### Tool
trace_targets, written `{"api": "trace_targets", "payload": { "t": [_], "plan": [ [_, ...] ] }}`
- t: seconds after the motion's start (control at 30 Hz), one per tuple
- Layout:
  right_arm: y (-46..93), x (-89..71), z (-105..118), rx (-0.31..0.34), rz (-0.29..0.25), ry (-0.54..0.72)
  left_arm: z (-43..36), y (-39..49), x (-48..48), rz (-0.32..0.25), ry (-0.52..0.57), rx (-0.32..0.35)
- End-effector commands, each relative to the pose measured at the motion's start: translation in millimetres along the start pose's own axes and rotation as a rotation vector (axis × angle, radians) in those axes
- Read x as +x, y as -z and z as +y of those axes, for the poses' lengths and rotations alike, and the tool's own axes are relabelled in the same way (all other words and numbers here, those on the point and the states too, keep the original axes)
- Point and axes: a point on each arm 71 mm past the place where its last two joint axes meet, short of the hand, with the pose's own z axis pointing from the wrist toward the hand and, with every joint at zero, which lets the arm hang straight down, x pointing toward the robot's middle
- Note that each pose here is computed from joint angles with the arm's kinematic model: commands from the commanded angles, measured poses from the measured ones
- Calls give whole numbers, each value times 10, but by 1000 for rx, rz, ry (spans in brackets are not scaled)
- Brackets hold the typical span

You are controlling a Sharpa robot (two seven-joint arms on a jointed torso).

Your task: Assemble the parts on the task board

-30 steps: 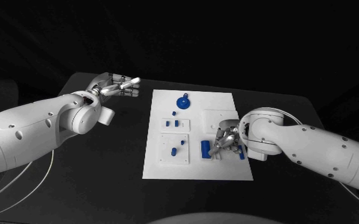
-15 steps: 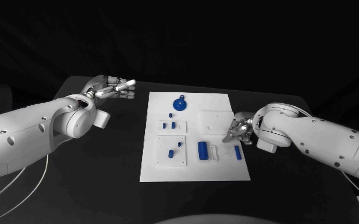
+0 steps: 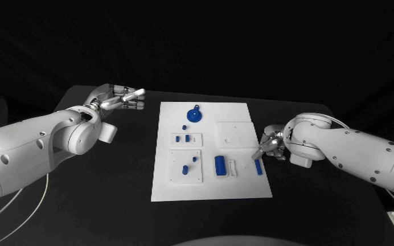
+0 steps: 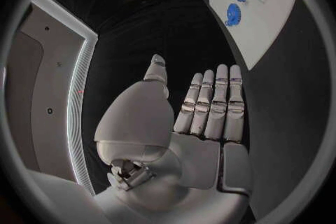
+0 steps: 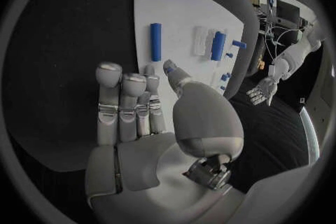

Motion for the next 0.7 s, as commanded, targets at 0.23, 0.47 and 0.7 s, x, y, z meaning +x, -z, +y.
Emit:
{"api": "trace_targets", "payload": {
  "t": [0.23,0.47,0.7],
  "plan": [
    [25,58,-41,50,22,108,-11,3,-3,2,1,12],
    [32,133,-41,53,45,153,-7,4,-6,3,1,7],
    [28,186,-45,58,53,189,-2,6,-9,5,2,4]
  ]
}}
